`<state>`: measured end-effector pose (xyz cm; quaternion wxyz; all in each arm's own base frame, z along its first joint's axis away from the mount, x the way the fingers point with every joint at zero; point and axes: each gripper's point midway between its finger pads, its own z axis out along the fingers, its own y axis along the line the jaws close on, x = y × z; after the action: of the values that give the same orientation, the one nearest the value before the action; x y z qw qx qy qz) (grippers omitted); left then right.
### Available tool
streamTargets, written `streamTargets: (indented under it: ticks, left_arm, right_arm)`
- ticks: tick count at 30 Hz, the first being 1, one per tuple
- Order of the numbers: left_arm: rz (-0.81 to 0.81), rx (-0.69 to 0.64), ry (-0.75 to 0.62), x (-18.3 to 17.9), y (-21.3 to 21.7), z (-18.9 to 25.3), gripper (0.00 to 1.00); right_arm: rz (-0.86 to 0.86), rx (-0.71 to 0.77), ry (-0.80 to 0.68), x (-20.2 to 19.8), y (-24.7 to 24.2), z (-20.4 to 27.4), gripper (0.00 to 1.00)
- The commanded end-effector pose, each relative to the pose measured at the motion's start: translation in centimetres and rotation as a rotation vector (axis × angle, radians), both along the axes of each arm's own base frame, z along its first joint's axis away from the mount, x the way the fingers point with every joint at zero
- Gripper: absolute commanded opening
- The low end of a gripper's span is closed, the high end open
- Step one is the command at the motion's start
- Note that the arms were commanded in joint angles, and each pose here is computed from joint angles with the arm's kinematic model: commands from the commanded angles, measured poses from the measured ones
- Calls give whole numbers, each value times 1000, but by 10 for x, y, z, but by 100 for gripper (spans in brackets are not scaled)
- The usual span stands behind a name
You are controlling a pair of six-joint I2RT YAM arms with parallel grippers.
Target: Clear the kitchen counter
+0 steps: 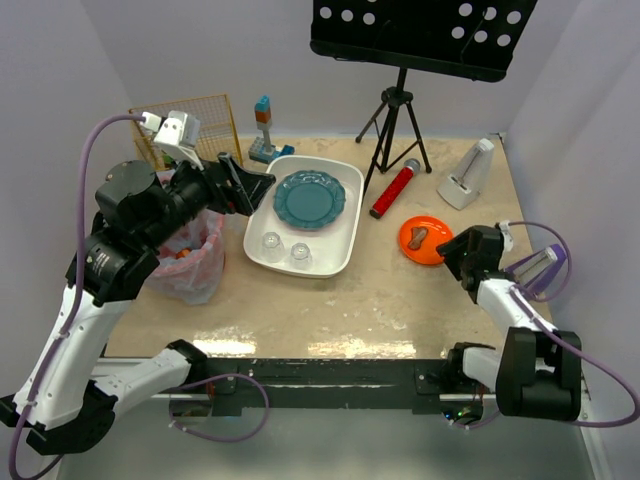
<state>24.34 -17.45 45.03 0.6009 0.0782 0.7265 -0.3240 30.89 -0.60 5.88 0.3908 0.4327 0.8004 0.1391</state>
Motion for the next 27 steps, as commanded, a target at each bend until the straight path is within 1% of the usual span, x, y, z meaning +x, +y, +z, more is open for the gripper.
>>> streamTargets:
  ticks: [1,9,13,20,25,27]
  left_arm:
    - [-15,-21,-33,2,-4,9,100]
    - [-14,-20,-35,3,-4,10,100]
    - [-12,-22,-34,3,-4,10,100]
    - [-10,-21,-31,5,-4,9,100]
    - [-16,-21,-26,5,-6,7,100]
    - [-15,-18,-22,7,-7,4,100]
  right_arm:
    - [19,-9,-18,6,-2,-4,53]
    - [32,4,19,11,-1,-27,51]
    - [28,6,51,14,-3,-39,42]
    - [26,7,59,15,-4,-42,38]
    - [25,5,62,12,-4,-45,21]
    - [28,4,58,11,-4,-43,10]
